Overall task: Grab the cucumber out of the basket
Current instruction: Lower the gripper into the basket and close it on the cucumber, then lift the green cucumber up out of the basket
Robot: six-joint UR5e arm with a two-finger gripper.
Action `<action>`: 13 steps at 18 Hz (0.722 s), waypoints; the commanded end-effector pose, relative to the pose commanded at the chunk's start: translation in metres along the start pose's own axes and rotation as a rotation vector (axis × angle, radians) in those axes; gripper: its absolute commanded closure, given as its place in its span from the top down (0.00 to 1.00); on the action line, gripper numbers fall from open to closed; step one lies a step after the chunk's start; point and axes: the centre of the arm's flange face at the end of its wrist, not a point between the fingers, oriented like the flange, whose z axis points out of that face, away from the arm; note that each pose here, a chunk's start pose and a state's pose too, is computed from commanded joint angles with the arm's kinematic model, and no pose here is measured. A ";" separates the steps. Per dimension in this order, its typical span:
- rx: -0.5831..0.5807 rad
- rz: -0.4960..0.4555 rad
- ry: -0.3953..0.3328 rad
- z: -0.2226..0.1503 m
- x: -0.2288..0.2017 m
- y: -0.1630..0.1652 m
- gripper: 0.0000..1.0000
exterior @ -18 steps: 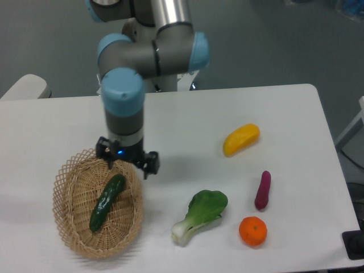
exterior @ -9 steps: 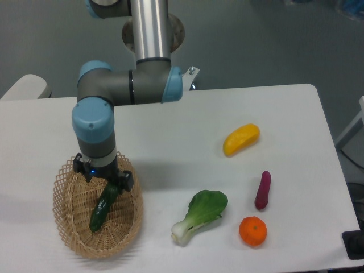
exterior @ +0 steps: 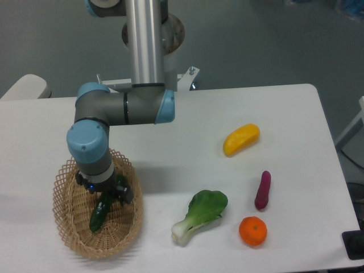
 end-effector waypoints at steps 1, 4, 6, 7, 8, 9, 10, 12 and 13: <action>-0.003 0.000 0.001 0.001 0.000 0.001 1.00; -0.003 -0.005 0.001 0.001 0.000 0.001 1.00; -0.002 -0.005 -0.001 0.000 0.000 0.001 0.91; 0.000 -0.003 0.000 -0.001 0.000 0.000 0.74; 0.004 0.000 -0.002 -0.003 0.000 0.000 0.51; 0.008 0.003 -0.004 -0.005 -0.001 -0.002 0.38; 0.012 0.005 -0.006 -0.007 -0.001 -0.003 0.30; 0.016 0.008 -0.009 -0.009 -0.002 -0.005 0.28; 0.019 0.008 -0.011 -0.011 -0.003 -0.005 0.27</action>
